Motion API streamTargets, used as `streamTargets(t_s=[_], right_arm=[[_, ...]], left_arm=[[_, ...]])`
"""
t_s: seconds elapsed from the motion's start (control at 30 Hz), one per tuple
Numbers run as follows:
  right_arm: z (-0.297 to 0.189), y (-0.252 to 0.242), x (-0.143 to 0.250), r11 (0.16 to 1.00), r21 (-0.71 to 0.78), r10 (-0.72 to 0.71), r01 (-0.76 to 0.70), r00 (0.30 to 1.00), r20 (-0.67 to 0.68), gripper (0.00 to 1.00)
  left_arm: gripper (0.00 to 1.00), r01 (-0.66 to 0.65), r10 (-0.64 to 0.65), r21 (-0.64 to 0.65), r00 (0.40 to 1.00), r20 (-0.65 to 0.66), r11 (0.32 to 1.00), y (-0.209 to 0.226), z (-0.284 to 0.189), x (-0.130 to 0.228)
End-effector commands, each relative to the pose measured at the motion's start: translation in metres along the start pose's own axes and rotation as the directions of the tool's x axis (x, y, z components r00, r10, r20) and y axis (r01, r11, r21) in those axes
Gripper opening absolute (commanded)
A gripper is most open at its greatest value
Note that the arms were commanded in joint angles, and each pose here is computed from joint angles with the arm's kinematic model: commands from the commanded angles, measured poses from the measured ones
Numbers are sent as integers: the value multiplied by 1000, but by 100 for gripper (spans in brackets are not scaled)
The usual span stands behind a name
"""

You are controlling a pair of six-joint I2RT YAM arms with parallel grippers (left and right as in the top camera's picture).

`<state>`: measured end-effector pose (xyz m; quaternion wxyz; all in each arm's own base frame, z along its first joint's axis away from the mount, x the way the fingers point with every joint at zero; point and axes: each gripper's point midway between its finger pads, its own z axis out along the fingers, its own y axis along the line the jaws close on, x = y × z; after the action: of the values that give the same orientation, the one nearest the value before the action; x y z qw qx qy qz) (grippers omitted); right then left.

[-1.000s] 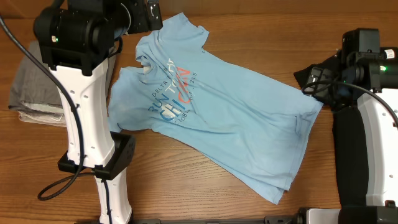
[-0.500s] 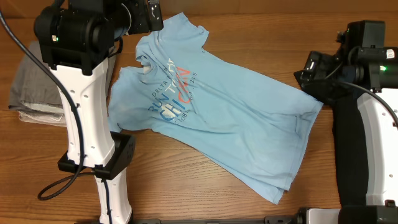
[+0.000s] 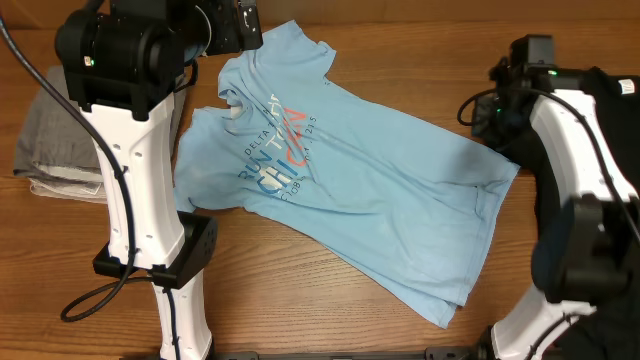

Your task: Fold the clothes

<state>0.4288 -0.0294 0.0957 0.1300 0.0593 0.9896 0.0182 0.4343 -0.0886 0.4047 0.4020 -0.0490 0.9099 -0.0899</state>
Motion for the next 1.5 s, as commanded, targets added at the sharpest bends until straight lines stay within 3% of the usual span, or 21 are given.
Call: streamTargets(t_s=[0.0,0.2,0.3,0.57,0.73,0.97,1.2,1.47], right_arm=[[12,-17,-9,999,13,-41,41,999,15,4],[33,-66,-13,997,28,66,-67,998,17,4],[43,-77,-13,991,-59,123,-122,992,15,4],[41,-68,-16,937,-333,127,-107,991,37,4],[38,-63,-13,922,-375,120,-100,992,31,4],[64,-83,-5,969,-235,93,-82,995,38,4],[89,-88,1,968,-229,109,-104,994,8,4],[93,-166,14,965,112,237,-236,971,3,4]], left_arm=[[100,-23,23,11,1000,-5,1000,-2,1,1],[100,-23,23,11,1000,-5,1000,-2,1,1],[100,-23,23,11,1000,-5,1000,-2,1,1],[100,-23,23,11,1000,-5,1000,-2,1,1],[100,-23,23,11,1000,-5,1000,-2,1,1],[100,-23,23,11,1000,-5,1000,-2,1,1],[100,-23,23,11,1000,-5,1000,-2,1,1],[100,-23,23,11,1000,-5,1000,-2,1,1]])
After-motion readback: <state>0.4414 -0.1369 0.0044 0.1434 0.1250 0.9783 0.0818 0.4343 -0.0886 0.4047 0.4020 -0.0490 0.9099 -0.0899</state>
